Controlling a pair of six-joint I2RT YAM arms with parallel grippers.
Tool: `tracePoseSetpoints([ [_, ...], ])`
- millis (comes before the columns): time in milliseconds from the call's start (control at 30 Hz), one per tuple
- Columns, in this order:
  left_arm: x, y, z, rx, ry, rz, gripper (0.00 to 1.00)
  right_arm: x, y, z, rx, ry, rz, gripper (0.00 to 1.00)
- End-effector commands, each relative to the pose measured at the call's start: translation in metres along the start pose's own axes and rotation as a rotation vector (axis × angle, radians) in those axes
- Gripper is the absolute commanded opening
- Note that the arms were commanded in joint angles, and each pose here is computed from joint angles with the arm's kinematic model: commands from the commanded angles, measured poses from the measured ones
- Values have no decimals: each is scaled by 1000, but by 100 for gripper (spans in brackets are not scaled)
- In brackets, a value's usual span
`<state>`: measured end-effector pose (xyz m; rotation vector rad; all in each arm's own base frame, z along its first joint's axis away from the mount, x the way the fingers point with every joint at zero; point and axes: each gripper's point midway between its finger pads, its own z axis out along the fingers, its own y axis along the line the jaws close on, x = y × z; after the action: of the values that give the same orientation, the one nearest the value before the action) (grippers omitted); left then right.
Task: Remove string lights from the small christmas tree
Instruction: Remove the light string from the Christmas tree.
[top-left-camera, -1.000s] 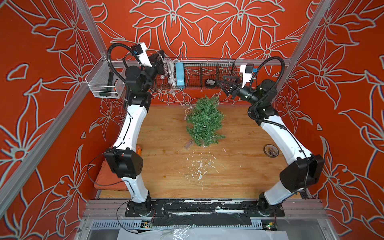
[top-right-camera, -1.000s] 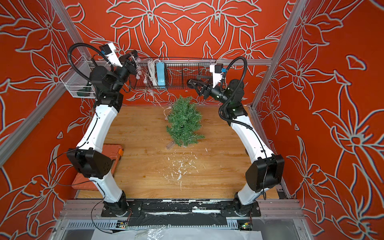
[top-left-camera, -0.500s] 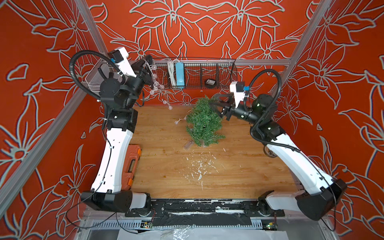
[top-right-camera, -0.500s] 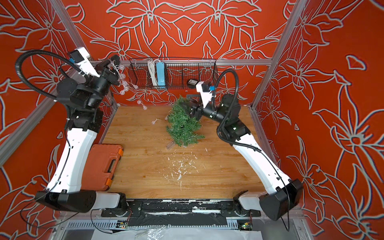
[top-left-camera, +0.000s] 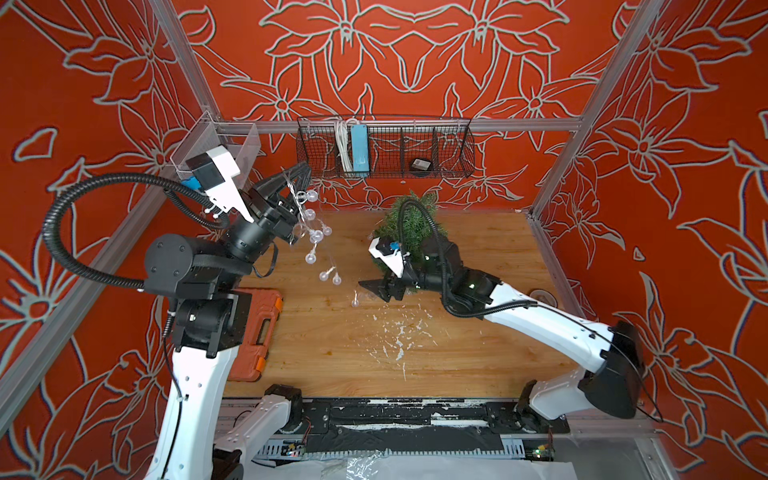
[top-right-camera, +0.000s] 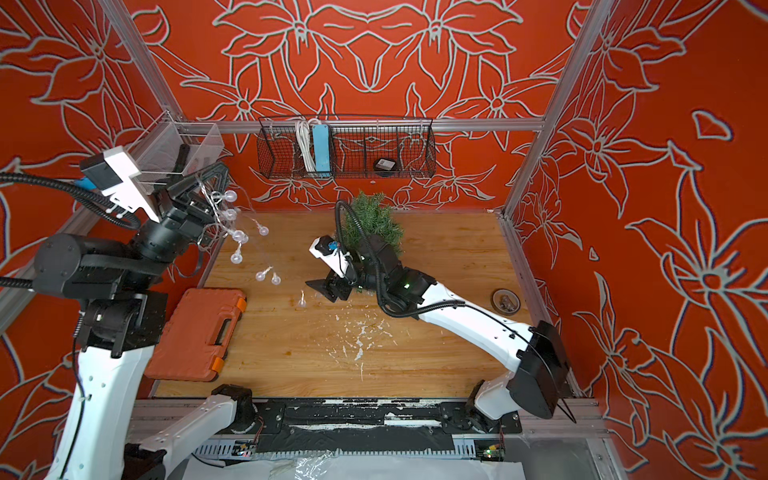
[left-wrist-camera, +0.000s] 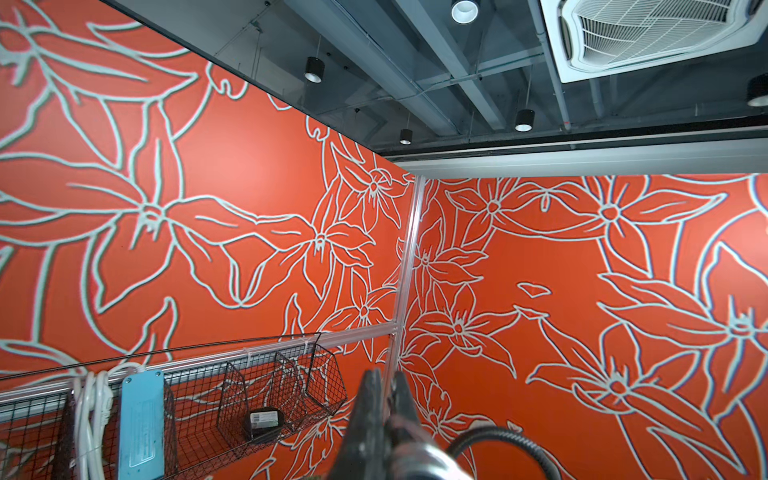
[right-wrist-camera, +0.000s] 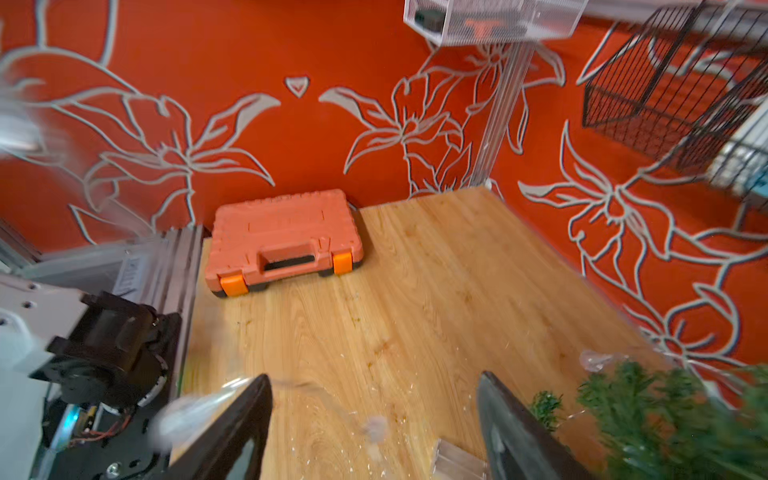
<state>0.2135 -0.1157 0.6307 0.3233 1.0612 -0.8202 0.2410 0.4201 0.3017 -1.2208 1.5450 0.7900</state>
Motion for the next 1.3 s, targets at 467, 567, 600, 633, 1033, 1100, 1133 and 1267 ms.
tracePoseSetpoints([
  [467,-3,-21,-6,61,30,-16,0,-38,-32,-45,292,-171,-55,76],
  [567,3,-16,-5,45,42,-22,0,-55,-30,-70,308,-226,-52,77],
  [600,5,-15,-5,44,45,-26,0,-53,-28,-72,306,-228,-43,77],
  [633,6,-14,-4,47,46,-27,0,-48,-28,-73,307,-217,-41,76],
  [1033,14,-13,5,95,63,-56,0,-9,19,-53,-77,-153,-61,77],
  [1100,13,-14,7,102,63,-59,0,-7,27,-39,-155,-144,-58,77],
  [1133,12,-15,7,103,62,-58,0,-4,30,-33,-186,-136,-54,77],
  [1267,9,-18,8,121,58,-64,0,4,27,-12,-186,-131,-45,77],
])
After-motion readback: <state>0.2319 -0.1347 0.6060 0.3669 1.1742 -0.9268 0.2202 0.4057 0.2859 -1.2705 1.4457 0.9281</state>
